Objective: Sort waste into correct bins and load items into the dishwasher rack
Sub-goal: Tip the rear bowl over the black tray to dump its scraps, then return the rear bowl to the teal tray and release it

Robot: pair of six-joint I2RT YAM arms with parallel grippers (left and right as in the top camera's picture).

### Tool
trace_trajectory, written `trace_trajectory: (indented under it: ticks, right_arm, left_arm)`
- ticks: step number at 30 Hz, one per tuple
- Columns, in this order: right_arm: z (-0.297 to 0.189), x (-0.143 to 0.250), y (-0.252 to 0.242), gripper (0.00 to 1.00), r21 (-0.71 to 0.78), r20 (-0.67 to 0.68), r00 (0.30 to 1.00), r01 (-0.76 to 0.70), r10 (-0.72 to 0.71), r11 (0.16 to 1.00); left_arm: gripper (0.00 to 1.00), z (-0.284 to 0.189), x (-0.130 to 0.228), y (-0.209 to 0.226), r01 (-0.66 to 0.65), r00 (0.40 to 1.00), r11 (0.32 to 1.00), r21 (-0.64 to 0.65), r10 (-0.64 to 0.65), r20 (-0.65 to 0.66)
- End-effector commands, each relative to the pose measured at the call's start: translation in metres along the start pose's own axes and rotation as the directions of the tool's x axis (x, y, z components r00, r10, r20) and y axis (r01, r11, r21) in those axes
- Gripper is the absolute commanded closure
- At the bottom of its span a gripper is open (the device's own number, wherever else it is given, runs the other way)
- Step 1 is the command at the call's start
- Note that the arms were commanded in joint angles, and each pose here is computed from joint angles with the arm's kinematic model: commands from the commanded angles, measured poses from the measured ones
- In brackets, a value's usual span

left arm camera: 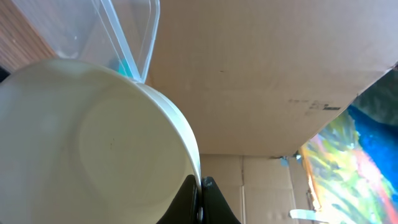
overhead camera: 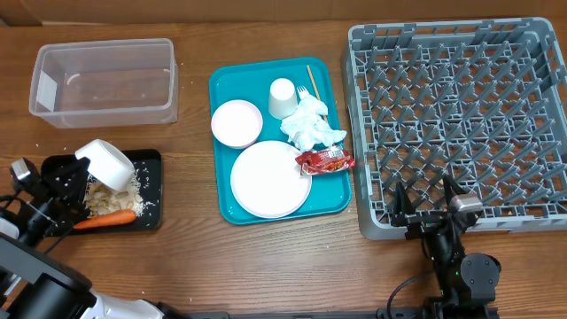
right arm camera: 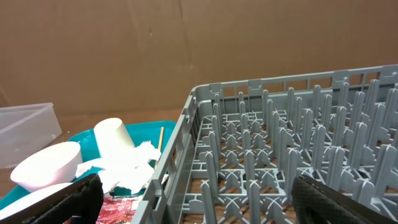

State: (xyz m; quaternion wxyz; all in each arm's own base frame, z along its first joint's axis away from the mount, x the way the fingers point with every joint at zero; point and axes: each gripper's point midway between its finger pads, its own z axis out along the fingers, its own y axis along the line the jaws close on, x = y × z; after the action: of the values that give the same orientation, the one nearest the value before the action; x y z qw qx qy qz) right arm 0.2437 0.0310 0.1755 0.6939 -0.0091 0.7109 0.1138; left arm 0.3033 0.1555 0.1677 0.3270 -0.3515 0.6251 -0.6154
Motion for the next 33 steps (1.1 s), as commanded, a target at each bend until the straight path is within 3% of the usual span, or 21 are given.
trace_trajectory:
  ticks: [1, 4, 6, 8, 11, 14, 17, 20, 24, 30, 33]
  right_arm:
    - [0.0, 0.002, -0.001, 0.0, 0.006, 0.002, 1.0, -0.004, 0.004, 1.0]
    - [0.0, 0.002, -0.001, 0.0, 0.006, 0.002, 1.0, -0.004, 0.004, 1.0]
    - [0.0, 0.002, -0.001, 0.0, 0.006, 0.002, 1.0, -0.004, 0.004, 1.0]
    - [0.0, 0.002, -0.001, 0.0, 0.006, 0.002, 1.0, -0.004, 0.004, 1.0]
    - [0.0, 0.002, -0.001, 0.0, 0.006, 0.002, 1.0, -0.004, 0.004, 1.0]
    - [0.0, 0.002, -0.001, 0.0, 0.006, 0.002, 1.0, -0.004, 0.004, 1.0]
    - [0.0, 0.002, -0.001, 0.0, 0.006, 0.002, 1.0, -0.004, 0.004, 1.0]
    - [0.0, 0.002, -0.001, 0.0, 0.006, 0.002, 1.0, -0.004, 0.004, 1.0]
    - [0.0, 0.002, -0.001, 0.0, 0.006, 0.002, 1.0, -0.004, 0.004, 1.0]
    - [0.0, 0.002, -0.001, 0.0, 0.006, 0.002, 1.0, -0.004, 0.004, 1.0]
    - [0.0, 0.002, -0.001, 0.0, 0.006, 0.002, 1.0, -0.004, 0.004, 1.0]
  left_arm:
    - [0.96, 0.0, 0.0, -0.011, -0.043, 0.999, 0.998, 0.039, 0.043, 0.0]
    - [0.96, 0.005, 0.005, -0.009, -0.024, 1.0, 0.999, 0.026, 0.024, -0.017]
    - [0.96, 0.011, 0.012, 0.002, -0.026, 0.999, 0.998, -0.066, 0.023, -0.044]
    - [0.96, 0.018, 0.025, -0.001, -0.095, 0.993, 0.987, -0.131, 0.084, -0.087]
    - [0.96, 0.031, 0.05, -0.038, -0.225, 0.967, 0.968, -0.112, 0.207, -0.15]
    - [0.96, 0.047, 0.082, -0.084, -0.406, 0.897, 0.911, -0.069, 0.383, -0.218]
    - [0.96, 0.079, 0.108, -0.115, -0.655, 0.739, 0.746, -0.116, 0.603, -0.301]
    - [0.96, 0.112, 0.107, -0.121, -0.738, 0.674, 0.608, -0.292, 0.684, -0.28]
    - [0.96, 0.184, 0.133, -0.137, -0.869, 0.445, 0.346, -0.353, 0.858, -0.256]
    - [0.96, 0.27, 0.147, -0.109, -0.868, 0.264, 0.133, -0.479, 0.94, -0.218]
    - [0.95, 0.301, 0.134, -0.074, -0.826, 0.243, 0.091, -0.556, 0.948, -0.205]
